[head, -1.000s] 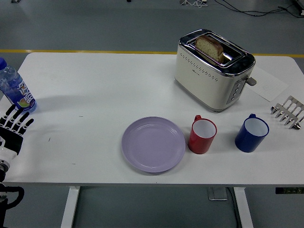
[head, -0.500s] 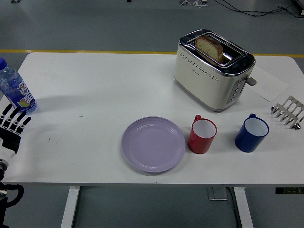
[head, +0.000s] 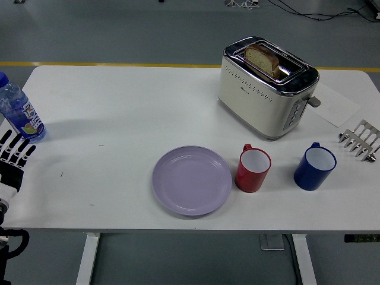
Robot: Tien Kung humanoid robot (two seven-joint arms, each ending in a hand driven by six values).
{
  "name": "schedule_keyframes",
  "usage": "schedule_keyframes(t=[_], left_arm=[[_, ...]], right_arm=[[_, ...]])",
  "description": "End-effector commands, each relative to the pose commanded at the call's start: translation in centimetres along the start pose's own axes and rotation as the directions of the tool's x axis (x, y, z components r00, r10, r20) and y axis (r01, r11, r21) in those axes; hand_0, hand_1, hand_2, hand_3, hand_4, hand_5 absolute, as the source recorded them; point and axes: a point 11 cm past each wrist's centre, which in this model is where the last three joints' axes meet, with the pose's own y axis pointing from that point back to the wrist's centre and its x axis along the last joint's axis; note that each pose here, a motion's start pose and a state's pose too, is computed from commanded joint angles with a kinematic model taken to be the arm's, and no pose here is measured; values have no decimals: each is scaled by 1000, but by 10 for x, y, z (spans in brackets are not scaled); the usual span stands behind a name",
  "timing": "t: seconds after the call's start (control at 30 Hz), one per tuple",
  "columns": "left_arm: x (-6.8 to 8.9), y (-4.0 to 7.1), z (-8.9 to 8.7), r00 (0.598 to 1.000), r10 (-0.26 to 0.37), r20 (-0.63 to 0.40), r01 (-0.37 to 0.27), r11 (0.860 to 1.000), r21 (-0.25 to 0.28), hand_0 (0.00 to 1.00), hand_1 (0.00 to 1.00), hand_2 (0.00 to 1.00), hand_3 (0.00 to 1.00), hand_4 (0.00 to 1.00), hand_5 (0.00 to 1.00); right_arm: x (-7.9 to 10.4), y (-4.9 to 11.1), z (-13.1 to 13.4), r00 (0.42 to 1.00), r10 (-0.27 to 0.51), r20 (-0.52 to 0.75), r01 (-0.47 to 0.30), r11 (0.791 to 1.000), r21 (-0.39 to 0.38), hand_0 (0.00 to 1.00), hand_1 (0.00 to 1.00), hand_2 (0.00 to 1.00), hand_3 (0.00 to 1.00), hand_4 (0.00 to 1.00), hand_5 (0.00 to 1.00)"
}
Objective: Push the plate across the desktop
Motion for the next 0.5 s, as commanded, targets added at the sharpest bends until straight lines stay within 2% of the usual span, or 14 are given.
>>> schedule_keyframes(t=[0.5], left_arm=[[1, 0, 0, 1000, 3, -6, -3, 1000, -2, 503, 576, 584, 627, 488, 998]], right_arm=[[0, 0, 0, 1000, -1, -5, 1, 1000, -1, 608, 519, 593, 575, 371, 248]])
